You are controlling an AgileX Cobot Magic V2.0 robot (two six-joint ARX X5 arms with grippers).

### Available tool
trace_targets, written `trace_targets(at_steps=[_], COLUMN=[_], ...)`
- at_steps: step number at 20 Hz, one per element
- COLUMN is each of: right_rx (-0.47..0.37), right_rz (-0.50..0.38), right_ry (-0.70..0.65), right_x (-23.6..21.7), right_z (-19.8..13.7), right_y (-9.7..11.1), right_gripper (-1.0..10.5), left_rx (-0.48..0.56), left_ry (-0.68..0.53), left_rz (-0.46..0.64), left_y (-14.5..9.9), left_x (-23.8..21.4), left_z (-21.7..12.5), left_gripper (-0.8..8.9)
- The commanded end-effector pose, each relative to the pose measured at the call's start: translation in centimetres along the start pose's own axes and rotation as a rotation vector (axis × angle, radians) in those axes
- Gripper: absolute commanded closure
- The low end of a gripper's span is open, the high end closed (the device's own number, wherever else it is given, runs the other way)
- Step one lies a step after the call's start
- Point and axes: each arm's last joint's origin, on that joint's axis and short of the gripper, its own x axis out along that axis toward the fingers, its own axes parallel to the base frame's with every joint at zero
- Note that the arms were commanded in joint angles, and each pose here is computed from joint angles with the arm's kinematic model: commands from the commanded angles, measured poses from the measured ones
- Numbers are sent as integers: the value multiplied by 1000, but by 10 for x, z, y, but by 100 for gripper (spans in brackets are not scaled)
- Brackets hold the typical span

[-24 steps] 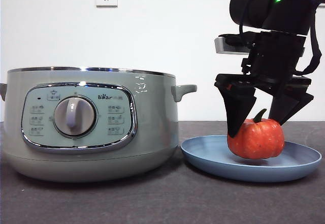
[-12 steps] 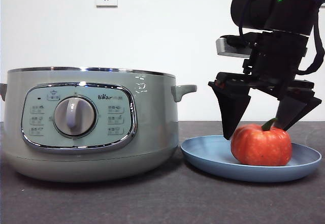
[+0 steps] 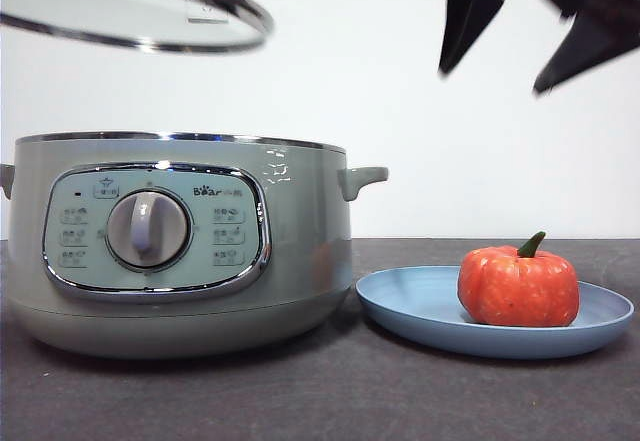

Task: Take the pumpkin out from the steamer,put the pumpkin in the blue plate,close the lid

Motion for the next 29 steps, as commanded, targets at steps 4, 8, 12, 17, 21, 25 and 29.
trace_targets(at_steps=[4, 8, 12, 17, 21, 25, 29], right_rx=[41, 51, 51, 51, 51, 51, 51], right_rz=[-39, -70, -69, -70, -70, -70, -70], right_ry=[-118, -154, -157, -157, -157, -157, -157], right_x=[-39, -50, -51, -51, -51, -51, -51], right_z=[3, 3, 3, 3, 3, 3, 3], right_y=[-11, -15, -15, -15, -15, -15, -15], right_gripper=[350, 350, 350, 351, 351, 351, 351], left_rx=[-4, -4, -5, -6, -7, -11, -10], left_ry=[-18, 54, 114, 187, 176, 171, 185], left_rz=[-70, -99, -106, -136, -146, -182, -180], left_y=[-3, -5, -6, -8, -8, -9, -9], left_x=[43, 72, 93, 109, 110, 110, 110], left_z=[13, 9, 4, -4, -3, -2, -4], left_gripper=[823, 822, 822, 823, 823, 823, 805])
